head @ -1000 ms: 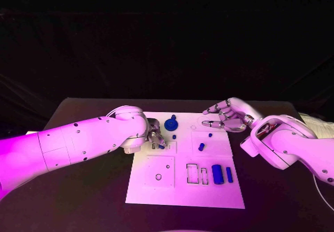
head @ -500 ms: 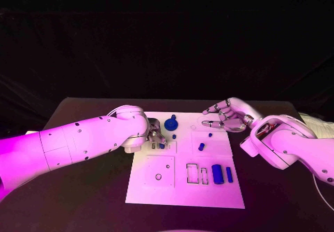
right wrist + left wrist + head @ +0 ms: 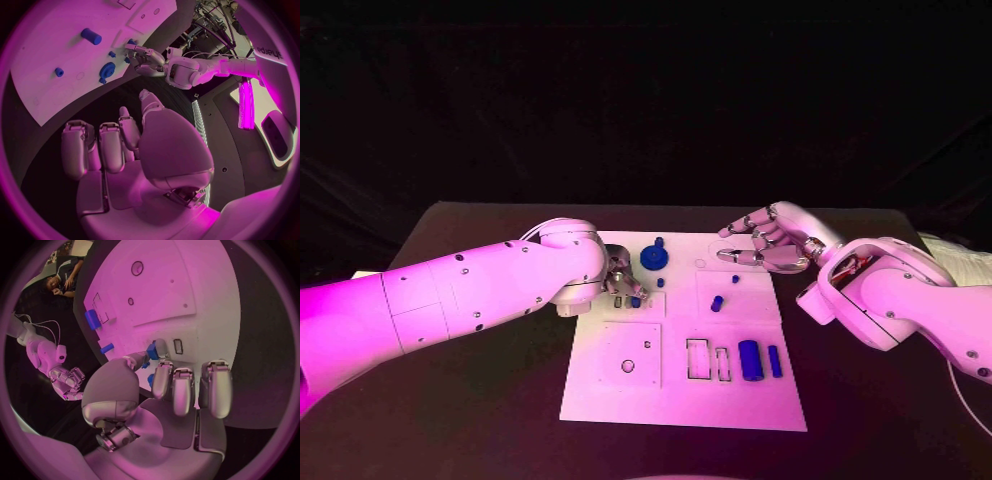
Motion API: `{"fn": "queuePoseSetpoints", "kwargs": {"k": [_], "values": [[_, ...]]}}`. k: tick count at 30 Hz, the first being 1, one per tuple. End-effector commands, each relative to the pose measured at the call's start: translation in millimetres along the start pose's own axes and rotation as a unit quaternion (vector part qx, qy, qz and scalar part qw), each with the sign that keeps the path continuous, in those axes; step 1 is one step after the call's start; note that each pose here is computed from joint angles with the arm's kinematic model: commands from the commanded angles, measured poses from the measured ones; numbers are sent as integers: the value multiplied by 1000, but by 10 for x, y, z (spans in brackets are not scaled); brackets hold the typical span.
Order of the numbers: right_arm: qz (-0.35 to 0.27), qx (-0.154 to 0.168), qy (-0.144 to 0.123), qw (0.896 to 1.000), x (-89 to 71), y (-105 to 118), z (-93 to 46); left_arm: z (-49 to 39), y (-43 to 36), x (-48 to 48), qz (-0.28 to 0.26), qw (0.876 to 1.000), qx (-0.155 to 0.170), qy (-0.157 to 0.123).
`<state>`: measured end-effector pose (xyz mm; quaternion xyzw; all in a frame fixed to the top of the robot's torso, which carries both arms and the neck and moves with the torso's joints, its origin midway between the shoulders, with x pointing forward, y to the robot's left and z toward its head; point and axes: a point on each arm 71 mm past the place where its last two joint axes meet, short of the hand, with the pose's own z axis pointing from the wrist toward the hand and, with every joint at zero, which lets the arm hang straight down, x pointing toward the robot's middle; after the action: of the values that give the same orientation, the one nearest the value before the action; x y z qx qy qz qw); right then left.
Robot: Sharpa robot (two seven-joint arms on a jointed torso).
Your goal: Assemble the parts on the task board
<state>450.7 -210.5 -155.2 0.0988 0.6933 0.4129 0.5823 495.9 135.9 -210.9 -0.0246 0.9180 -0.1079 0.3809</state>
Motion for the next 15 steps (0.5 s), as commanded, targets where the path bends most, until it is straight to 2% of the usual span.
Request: {"fn": "queuePoseSetpoints", "kwargs": {"k": [1,15], "values": [[-2,-1,6,1000,15,4,-3,23,41,103,13,999,-29,28],[-2,-1,7,1000,14,1,-5,10,52,107,16,999,-29,28]]}}
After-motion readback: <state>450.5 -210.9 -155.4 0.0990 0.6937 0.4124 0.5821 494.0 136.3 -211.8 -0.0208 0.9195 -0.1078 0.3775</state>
